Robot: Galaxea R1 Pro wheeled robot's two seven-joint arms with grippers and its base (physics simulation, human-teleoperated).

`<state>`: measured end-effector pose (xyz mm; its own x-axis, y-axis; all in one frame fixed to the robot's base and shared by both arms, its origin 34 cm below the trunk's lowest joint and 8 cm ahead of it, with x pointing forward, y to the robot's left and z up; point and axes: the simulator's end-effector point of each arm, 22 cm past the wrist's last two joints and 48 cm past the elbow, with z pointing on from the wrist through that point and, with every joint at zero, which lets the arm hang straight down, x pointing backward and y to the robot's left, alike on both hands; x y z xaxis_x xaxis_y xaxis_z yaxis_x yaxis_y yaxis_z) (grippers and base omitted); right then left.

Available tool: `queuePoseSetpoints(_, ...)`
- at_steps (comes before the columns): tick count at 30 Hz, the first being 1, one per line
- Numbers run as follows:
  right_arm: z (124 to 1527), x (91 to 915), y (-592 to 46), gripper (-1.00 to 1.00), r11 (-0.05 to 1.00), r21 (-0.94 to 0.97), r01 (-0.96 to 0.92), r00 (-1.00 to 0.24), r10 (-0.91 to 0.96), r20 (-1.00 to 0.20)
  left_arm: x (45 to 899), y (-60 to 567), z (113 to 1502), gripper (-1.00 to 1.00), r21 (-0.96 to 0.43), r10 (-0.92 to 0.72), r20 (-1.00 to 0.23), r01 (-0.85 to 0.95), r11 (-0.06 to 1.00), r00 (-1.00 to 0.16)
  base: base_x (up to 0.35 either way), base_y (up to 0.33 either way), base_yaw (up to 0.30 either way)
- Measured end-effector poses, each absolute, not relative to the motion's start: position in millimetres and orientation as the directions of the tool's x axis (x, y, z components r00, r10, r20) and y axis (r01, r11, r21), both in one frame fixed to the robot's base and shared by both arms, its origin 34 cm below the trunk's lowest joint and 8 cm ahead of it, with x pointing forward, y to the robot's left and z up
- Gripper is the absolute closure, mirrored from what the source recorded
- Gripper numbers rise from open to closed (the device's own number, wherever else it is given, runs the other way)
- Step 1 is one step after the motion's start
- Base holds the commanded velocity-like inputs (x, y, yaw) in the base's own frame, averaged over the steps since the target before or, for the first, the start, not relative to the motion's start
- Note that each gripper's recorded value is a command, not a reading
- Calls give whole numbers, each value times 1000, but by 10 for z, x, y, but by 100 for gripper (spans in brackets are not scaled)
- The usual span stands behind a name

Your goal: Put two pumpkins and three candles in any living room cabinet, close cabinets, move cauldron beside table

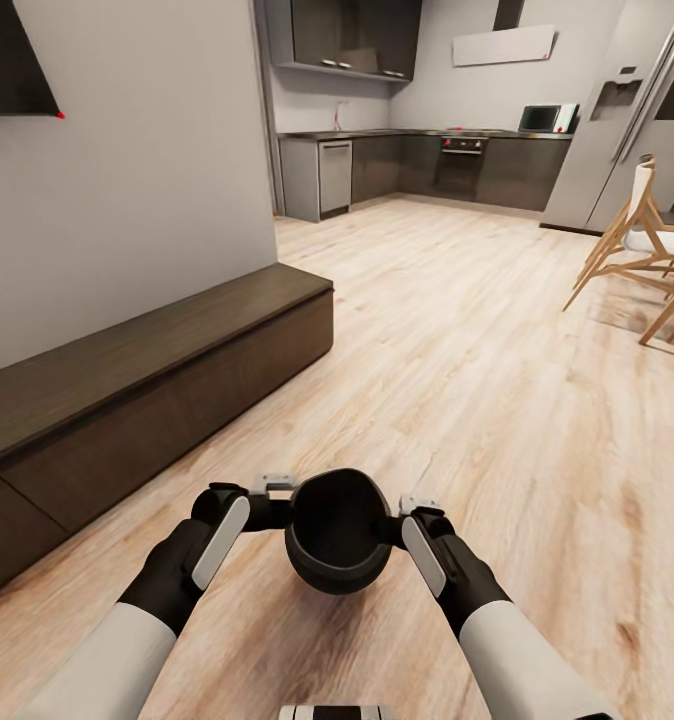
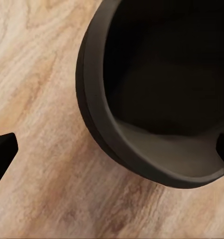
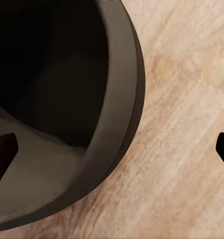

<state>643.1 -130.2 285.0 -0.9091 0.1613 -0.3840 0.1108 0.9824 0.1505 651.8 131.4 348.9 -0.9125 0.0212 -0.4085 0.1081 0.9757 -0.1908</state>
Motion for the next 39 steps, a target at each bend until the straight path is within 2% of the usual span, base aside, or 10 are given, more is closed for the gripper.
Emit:
queuePoseSetpoints(11, 2855, 6434, -1287, -100, 982, 153, 110, -908, 161, -386, 6505, 1247, 3487, -100, -218, 22, -407, 121, 968, -913, 35, 0, 0)
queuePoseSetpoints(15, 2854, 6434, -1287, -100, 982, 152, 109, -908, 161, -386, 6287, 1329, 3168, -100, -205, 25, -323, 95, 974, -946, 55, 0, 0)
queuePoseSetpoints(20, 2854, 6434, -1287, -100, 982, 152, 109, -908, 161, -386, 6197, 1359, 3051, -100, -201, 24, -289, 85, 976, -957, 13, 0, 0)
queuePoseSetpoints(33, 2854, 6434, -1285, -100, 982, 154, 110, -908, 162, -386, 6178, 1357, 3025, -100, -201, 25, -279, 84, 976, -960, 18, 0, 0)
queuePoseSetpoints(39, 2856, 6434, -1285, -100, 982, 154, 110, -908, 162, -386, 6178, 1361, 3020, -100, -198, 25, -281, 83, 977, -959, 162, 0, 0)
